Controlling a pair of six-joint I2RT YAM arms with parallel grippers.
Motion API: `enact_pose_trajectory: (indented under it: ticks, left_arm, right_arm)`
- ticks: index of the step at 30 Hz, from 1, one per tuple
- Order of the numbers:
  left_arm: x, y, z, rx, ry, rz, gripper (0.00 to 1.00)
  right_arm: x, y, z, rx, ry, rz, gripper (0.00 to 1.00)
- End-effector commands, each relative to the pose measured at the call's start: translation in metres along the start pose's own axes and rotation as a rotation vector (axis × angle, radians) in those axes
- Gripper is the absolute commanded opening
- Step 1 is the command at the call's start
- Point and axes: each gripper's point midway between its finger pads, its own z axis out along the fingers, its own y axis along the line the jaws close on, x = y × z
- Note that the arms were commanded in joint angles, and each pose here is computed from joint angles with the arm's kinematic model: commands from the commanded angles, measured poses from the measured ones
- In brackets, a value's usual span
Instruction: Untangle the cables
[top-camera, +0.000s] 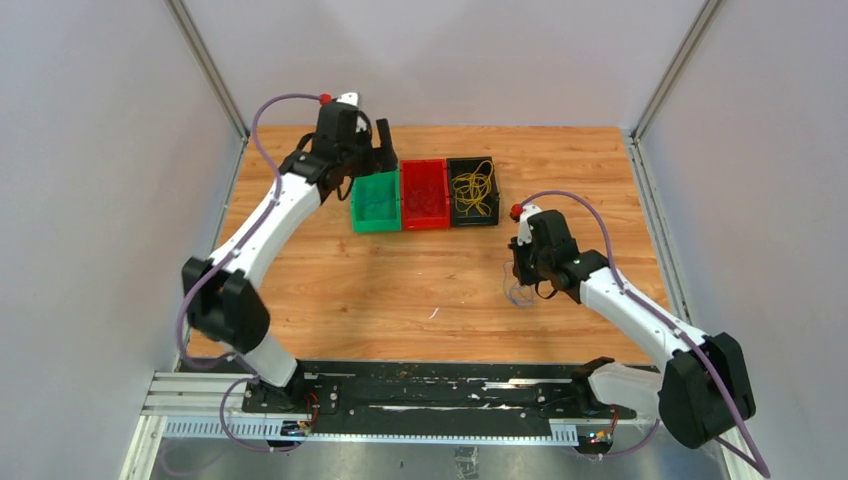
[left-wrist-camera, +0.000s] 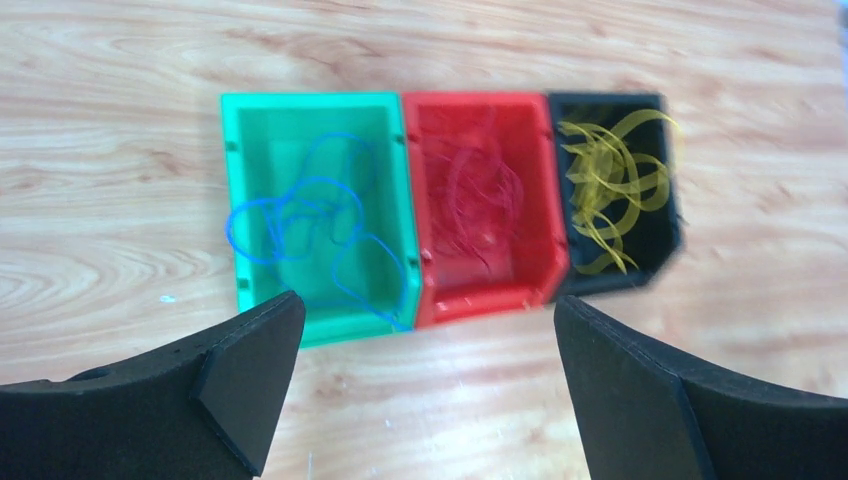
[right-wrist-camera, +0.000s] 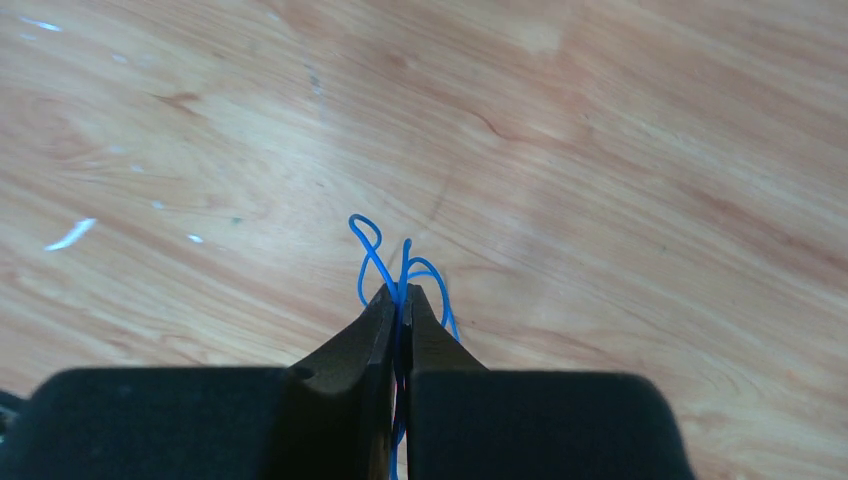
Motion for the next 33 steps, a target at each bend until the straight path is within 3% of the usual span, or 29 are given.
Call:
enact_pose_trajectory:
  ticks: [1,10,17,22,29,31,33]
  left_arm:
    - [0.005,-0.038,-0.057,0.33,-0.078,0.12,1.0]
    - [0.11,-0.099,-0.155,0.932,-0.066,0.309,1.0]
    - [0.159,-0.143,-0.195,1.124,-0.034,0.432,1.0]
    - [0.17,-0.161,-0.19,1.138,-0.001,0.434,0.93]
    - [0.179,-0.185,-0.185,1.167,0.045,0.443,0.62]
    - [0.177,-0.186,-0.181,1.148,0.043,0.431,0.42]
    - [0.172,-0.183,-0.173,1.093,0.024,0.411,0.06]
  right_arm:
    - [-0.033,0.034,-0.019,-0.212,-0.151,-0.046,0.0]
    - [-0.088,0.103,-0.095,-0.623,-0.465,-0.109,0.0]
    - [-0.103,0.133,-0.144,-0.84,-0.555,-0.13,0.0]
    - [-0.103,0.142,-0.157,-0.911,-0.564,-0.129,0.0]
    - [-0.103,0.149,-0.163,-0.945,-0.56,-0.126,0.0]
    - [-0.101,0.15,-0.163,-0.951,-0.554,-0.126,0.0]
    - [-0.098,0.149,-0.162,-0.944,-0.543,-0.129,0.0]
